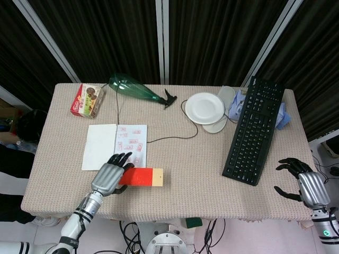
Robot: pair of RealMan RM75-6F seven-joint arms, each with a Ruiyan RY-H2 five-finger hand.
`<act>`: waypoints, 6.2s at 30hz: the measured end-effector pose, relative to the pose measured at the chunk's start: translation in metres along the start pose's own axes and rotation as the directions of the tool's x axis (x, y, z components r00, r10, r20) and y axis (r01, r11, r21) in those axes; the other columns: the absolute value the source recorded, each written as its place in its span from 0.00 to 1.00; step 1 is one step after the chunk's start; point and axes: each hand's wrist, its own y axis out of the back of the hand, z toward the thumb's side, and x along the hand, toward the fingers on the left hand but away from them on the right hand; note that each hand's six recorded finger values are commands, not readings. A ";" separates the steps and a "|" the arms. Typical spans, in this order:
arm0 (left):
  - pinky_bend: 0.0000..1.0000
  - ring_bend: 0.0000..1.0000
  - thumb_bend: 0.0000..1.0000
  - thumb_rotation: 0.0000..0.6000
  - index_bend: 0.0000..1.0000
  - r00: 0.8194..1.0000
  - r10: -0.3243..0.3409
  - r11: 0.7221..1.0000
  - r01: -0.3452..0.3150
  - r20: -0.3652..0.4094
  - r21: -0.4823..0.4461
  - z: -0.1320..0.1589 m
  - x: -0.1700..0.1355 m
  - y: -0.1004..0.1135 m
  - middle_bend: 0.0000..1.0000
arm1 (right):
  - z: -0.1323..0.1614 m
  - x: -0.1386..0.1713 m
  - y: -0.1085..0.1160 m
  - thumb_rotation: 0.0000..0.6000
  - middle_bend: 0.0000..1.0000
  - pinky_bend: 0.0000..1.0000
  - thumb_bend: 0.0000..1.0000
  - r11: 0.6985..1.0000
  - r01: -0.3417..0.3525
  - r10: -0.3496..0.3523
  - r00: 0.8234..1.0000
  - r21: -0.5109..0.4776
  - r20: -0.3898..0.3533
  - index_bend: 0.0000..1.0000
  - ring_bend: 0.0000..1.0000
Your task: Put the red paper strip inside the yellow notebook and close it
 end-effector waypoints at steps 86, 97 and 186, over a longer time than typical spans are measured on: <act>0.06 0.00 0.73 0.00 0.29 0.997 -0.064 0.985 0.071 -0.048 0.158 -0.004 0.162 0.017 0.00 | -0.010 0.014 -0.006 1.00 0.25 0.27 0.12 1.000 0.013 -0.012 0.997 -0.012 0.077 0.41 0.19; 0.06 0.00 0.73 0.00 0.30 0.997 -0.066 0.980 0.070 -0.027 0.187 0.004 0.156 0.008 0.00 | -0.011 0.015 -0.006 1.00 0.25 0.27 0.12 1.000 0.012 -0.011 0.996 -0.013 0.084 0.41 0.19; 0.06 0.00 0.71 0.00 0.27 0.959 0.019 0.997 -0.038 -0.282 -0.064 -0.106 0.071 0.024 0.00 | -0.005 0.013 -0.005 1.00 0.25 0.27 0.12 1.000 0.022 -0.020 0.999 -0.022 0.050 0.41 0.19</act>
